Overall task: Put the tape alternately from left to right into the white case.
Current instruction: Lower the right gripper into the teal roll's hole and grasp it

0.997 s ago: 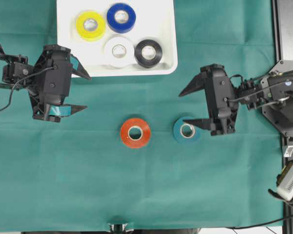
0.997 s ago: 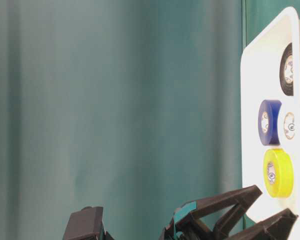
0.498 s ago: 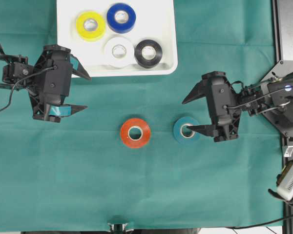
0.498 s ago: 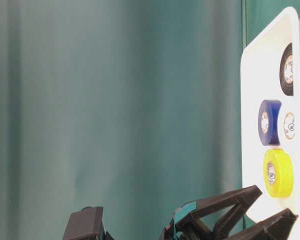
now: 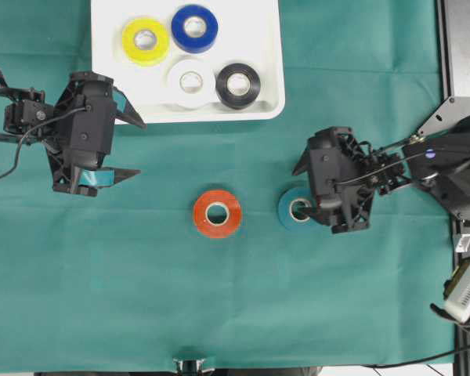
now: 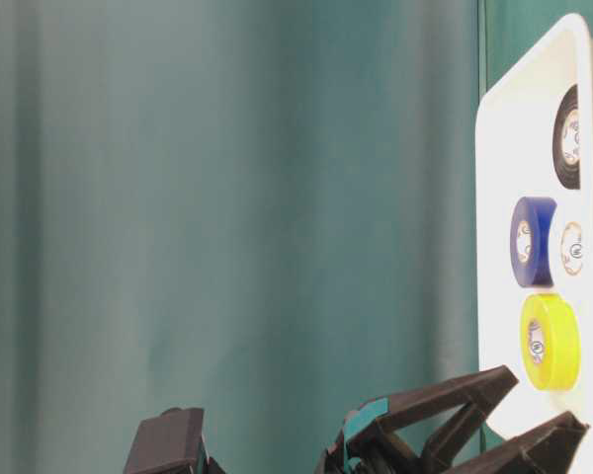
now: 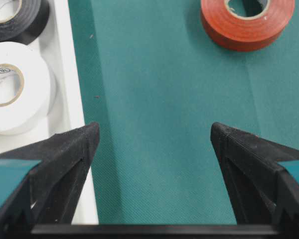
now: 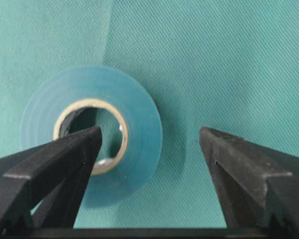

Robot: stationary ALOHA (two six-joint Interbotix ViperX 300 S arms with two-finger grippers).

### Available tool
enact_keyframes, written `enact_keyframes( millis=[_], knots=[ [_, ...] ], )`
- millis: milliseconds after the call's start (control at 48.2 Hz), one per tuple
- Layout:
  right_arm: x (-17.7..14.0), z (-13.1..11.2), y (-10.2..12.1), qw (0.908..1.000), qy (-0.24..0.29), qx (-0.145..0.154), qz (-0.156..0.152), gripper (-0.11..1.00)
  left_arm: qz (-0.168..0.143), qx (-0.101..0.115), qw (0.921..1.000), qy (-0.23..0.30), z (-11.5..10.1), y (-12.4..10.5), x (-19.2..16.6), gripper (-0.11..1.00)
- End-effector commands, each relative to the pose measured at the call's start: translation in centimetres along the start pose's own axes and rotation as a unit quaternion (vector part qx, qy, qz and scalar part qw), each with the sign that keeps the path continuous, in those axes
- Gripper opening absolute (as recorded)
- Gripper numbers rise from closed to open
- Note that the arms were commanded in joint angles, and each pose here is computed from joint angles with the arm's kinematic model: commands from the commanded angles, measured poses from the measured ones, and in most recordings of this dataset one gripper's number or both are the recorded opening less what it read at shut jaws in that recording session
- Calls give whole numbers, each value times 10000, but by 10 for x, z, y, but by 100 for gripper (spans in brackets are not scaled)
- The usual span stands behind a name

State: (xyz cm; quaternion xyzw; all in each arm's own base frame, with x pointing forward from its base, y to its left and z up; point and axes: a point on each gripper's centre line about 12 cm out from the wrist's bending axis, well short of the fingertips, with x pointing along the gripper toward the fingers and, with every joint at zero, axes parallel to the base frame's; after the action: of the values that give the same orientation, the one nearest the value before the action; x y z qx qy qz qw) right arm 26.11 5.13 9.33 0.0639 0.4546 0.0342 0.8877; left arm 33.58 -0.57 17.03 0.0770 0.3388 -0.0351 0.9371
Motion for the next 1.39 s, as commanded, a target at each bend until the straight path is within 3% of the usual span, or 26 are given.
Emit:
enact_keyframes(
  millis=[0,540,623,768,893,1370],
  knots=[
    [3,8,3,10000,-83,-28,41,87,23,10,9998,-214,13,1,-4,99],
    [7,14,5,9999,-105,-28,46,81,24,10,9998,-221,14,1,-4,99],
    [5,16,5,9999,-150,-28,57,63,23,10,9998,-214,13,1,-4,99],
    [-1,20,6,9997,-250,-29,74,21,23,10,9998,-214,13,1,-4,99],
    [-5,21,7,9994,-324,-35,95,1,24,10,9998,-221,14,1,-4,99],
    [-12,30,8,9990,-447,-34,93,1,20,10,9998,-199,13,1,-4,99]
  ],
)
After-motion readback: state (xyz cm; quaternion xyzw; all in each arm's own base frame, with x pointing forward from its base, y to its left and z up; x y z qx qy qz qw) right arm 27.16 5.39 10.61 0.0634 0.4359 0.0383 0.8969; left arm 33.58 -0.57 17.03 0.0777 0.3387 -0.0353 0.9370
